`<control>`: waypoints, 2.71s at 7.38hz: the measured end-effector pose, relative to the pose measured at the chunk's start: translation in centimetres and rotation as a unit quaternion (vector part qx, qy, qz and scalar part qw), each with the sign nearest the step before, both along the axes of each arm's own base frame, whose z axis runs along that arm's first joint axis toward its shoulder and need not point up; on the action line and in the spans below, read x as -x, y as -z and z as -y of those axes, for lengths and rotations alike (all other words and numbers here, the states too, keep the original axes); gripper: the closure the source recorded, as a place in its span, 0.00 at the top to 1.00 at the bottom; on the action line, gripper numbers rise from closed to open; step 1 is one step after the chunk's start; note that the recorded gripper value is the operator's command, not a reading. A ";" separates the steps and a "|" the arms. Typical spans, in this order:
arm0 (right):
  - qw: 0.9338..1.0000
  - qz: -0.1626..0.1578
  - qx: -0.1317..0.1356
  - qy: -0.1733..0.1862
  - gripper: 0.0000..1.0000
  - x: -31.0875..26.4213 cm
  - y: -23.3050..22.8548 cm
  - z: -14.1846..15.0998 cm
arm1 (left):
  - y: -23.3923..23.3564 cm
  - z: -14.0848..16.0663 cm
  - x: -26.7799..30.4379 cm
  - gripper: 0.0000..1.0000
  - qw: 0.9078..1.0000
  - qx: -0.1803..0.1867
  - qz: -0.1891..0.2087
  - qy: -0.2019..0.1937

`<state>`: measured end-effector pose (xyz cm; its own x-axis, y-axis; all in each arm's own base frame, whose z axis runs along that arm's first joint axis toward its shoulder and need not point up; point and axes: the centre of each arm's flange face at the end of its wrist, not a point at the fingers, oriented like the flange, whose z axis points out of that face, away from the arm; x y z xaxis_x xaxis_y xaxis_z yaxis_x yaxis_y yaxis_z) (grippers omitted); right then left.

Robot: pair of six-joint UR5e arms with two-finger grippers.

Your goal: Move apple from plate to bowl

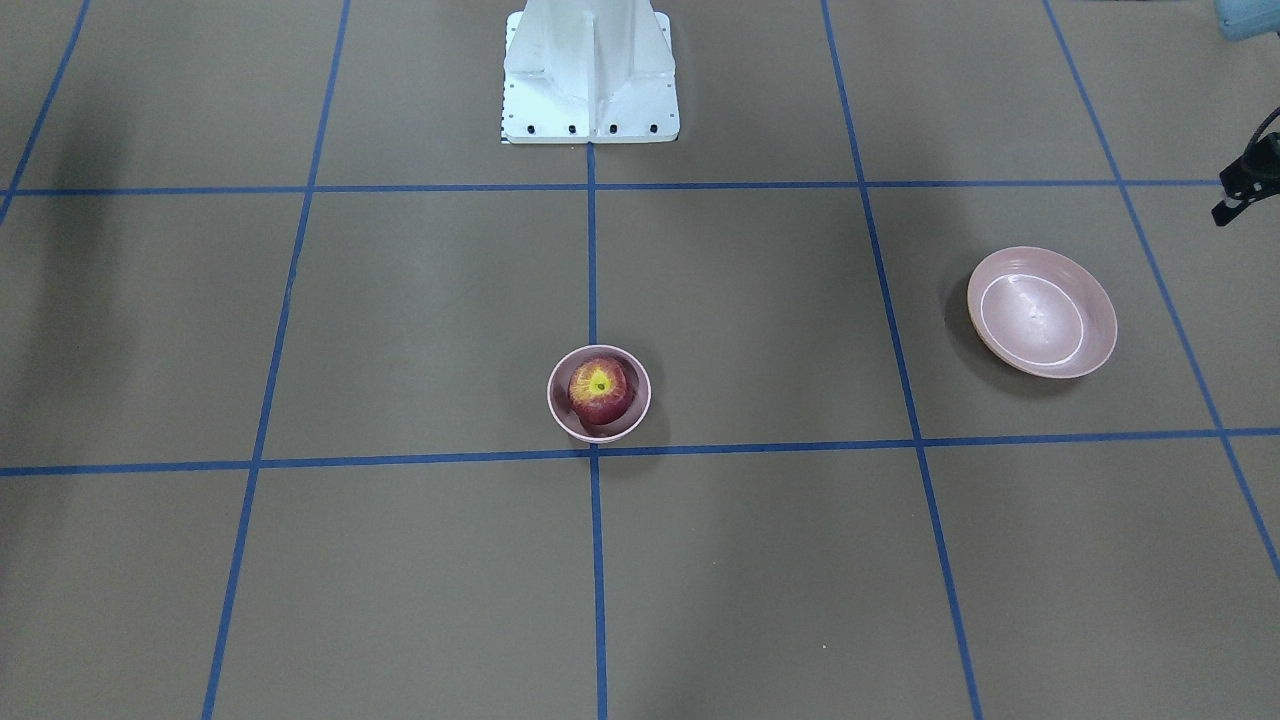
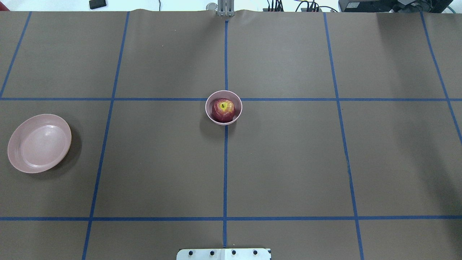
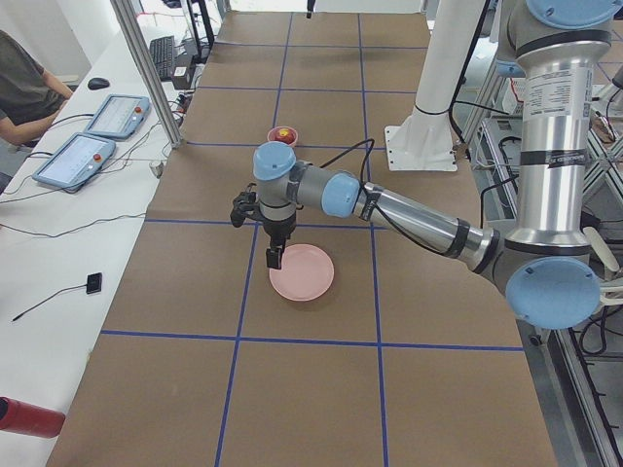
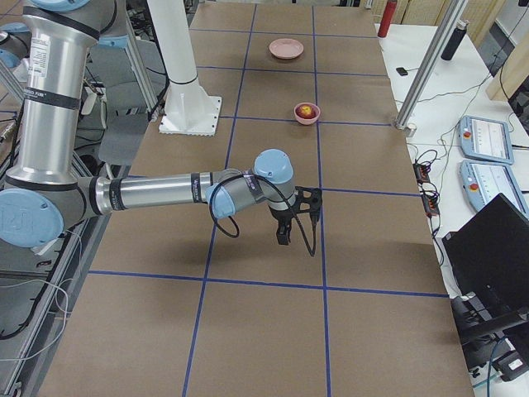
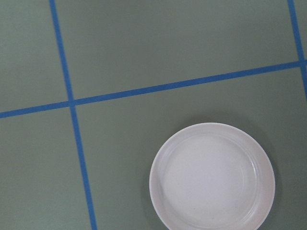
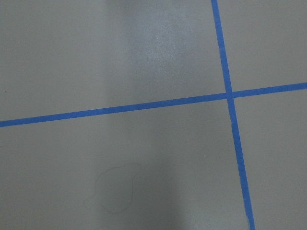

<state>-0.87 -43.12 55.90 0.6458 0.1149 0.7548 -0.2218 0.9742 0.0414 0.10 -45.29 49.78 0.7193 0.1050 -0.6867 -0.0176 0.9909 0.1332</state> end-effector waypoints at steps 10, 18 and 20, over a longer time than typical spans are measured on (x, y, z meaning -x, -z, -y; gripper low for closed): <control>0.988 -0.052 -0.007 0.148 1.00 -0.5 -3.0 0.8 | -0.4 0.0 1.2 0.98 1.000 0.010 -0.003 0.015; 0.988 -0.031 -0.015 0.151 1.00 0.1 -2.2 2.6 | -1.7 1.1 1.0 0.98 1.000 0.020 -0.004 0.013; 0.988 -0.032 -0.008 0.151 1.00 0.1 -3.0 2.7 | -1.8 1.3 0.9 0.98 1.000 0.020 -0.006 0.012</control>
